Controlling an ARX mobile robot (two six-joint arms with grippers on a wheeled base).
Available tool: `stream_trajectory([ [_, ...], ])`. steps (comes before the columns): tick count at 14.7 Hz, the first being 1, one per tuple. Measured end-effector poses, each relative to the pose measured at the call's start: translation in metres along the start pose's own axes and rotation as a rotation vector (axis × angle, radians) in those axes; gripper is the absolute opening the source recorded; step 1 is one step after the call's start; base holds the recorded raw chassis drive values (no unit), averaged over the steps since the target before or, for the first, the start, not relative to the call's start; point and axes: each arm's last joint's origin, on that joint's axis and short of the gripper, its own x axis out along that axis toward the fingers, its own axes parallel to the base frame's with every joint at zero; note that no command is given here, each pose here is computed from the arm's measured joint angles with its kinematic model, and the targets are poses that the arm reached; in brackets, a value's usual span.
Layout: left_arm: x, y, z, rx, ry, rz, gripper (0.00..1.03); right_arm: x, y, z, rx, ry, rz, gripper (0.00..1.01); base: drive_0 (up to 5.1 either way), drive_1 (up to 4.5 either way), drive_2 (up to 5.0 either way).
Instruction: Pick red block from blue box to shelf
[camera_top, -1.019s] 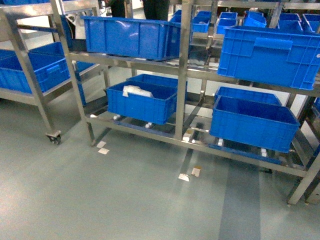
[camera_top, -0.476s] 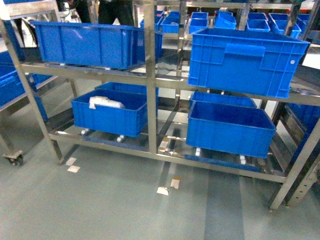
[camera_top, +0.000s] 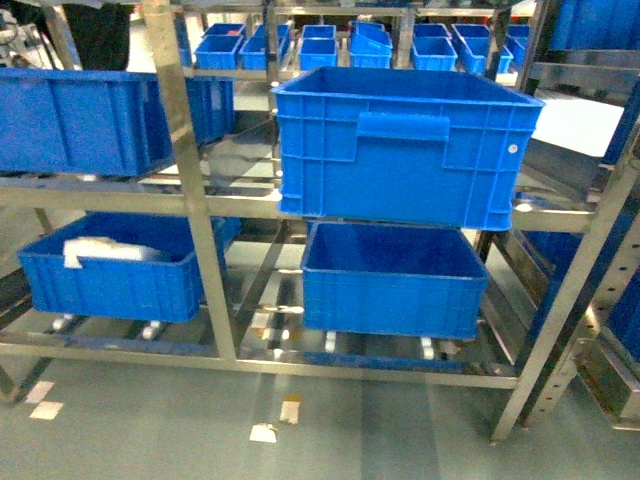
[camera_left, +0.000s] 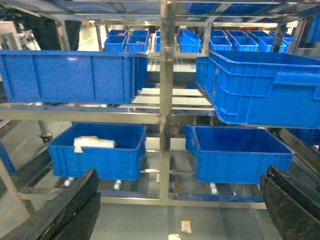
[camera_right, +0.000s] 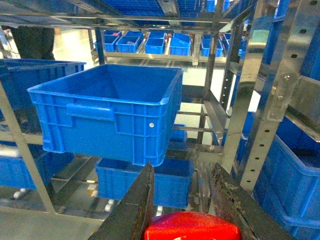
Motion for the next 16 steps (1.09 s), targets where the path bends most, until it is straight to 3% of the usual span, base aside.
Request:
stream_trajectory([
  [16, 0.0, 0.0001, 0.0001, 0.0, -0.001, 0.002, 0.98, 0.0, 0.0001, 0.0004, -0.001, -0.003, 0.002, 0.28, -1.6, 0.5, -3.7],
])
